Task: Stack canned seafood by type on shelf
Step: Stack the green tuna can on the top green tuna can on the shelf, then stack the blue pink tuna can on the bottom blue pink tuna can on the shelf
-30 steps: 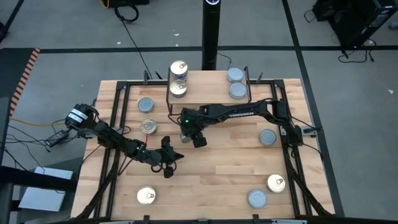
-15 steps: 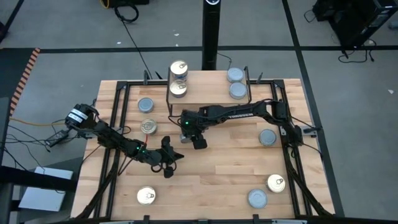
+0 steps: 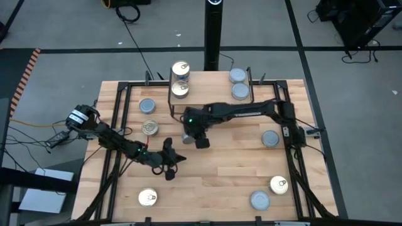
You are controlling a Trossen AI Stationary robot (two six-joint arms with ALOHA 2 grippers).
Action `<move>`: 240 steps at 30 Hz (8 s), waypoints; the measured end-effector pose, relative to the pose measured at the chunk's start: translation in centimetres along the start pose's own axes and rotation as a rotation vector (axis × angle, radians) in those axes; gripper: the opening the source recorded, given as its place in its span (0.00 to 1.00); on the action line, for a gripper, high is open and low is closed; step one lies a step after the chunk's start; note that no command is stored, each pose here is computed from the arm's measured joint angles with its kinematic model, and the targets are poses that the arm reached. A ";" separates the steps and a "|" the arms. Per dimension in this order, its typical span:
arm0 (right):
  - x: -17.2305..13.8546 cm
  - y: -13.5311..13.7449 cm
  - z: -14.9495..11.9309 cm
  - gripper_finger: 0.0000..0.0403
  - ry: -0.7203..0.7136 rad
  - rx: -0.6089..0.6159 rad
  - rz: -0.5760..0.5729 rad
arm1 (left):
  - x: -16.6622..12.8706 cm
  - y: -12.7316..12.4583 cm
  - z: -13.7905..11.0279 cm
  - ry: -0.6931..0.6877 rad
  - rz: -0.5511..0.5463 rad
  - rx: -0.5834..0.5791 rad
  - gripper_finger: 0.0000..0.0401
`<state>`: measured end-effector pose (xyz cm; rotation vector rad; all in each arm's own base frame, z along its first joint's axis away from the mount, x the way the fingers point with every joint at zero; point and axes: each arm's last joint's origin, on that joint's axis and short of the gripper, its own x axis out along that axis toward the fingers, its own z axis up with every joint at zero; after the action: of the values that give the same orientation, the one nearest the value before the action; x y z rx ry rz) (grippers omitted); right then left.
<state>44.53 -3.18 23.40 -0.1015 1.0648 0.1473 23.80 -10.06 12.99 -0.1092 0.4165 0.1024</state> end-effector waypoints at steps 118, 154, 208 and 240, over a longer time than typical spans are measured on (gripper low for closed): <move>-15.1 14.7 -15.2 0.01 -0.313 0.250 -0.022 | 0.1 -0.3 0.4 -0.014 -0.111 0.067 0.01; -9.2 26.7 -23.0 0.02 0.639 0.786 -0.019 | 2.2 2.4 3.0 -0.009 -0.306 0.194 0.01; -6.7 18.5 -14.6 0.02 0.245 0.131 -0.189 | -6.4 -8.4 4.8 0.940 -0.361 0.000 0.13; -5.8 14.1 -12.6 0.02 0.158 -0.045 -0.182 | -6.9 -8.3 1.5 1.046 -0.217 -0.116 0.07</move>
<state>28.51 8.40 22.28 -0.2531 1.2039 -0.0021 19.12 -18.63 17.90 -0.3233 1.4387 -0.1595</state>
